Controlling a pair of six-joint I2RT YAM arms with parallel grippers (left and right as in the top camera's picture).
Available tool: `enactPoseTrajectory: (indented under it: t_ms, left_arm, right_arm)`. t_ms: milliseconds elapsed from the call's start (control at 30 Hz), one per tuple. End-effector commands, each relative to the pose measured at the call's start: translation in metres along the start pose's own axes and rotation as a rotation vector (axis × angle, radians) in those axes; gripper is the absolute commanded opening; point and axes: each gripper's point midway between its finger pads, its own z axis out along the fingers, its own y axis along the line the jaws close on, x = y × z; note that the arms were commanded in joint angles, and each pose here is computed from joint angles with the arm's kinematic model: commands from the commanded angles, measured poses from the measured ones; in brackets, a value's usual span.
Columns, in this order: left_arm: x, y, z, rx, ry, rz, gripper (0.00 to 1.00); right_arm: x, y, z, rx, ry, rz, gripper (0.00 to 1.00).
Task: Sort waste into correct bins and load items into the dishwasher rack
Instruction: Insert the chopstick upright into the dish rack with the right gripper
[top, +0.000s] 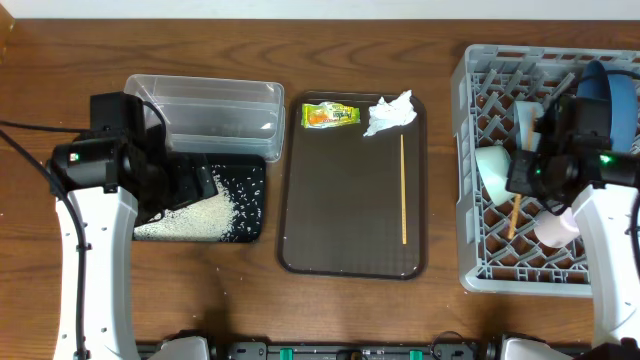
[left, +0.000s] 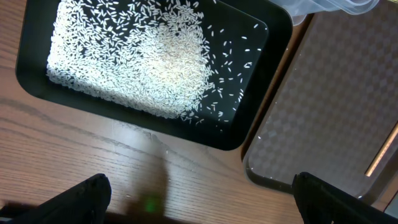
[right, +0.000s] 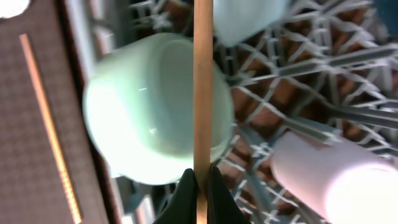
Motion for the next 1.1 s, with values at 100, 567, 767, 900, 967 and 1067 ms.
enactPoseTrajectory:
  t_ms: [100, 567, 767, 900, 967, 1067]
  left_arm:
    - [-0.002, 0.002, -0.006, -0.009, -0.022, -0.002, 0.96]
    - [-0.002, 0.002, -0.006, -0.009, -0.022, -0.002, 0.96]
    - [-0.002, 0.002, -0.006, -0.009, -0.022, -0.002, 0.96]
    - [-0.002, 0.002, -0.006, -0.009, -0.022, -0.002, 0.96]
    - [-0.002, 0.002, -0.006, -0.009, -0.022, -0.002, 0.96]
    - [-0.002, 0.002, -0.006, -0.009, -0.022, -0.002, 0.96]
  right_arm:
    - [-0.011, -0.017, -0.011, 0.076, -0.051, -0.039, 0.01]
    - [-0.033, -0.007, -0.013, 0.071, -0.142, -0.123, 0.01]
    - [-0.039, 0.001, -0.014, 0.086, -0.169, -0.154, 0.01]
    - [-0.041, -0.029, -0.02, 0.26, -0.176, -0.133, 0.01]
    - [-0.046, -0.037, -0.023, 0.311, -0.195, -0.133, 0.01]
    - [-0.058, -0.038, -0.024, 0.324, -0.23, -0.194, 0.01]
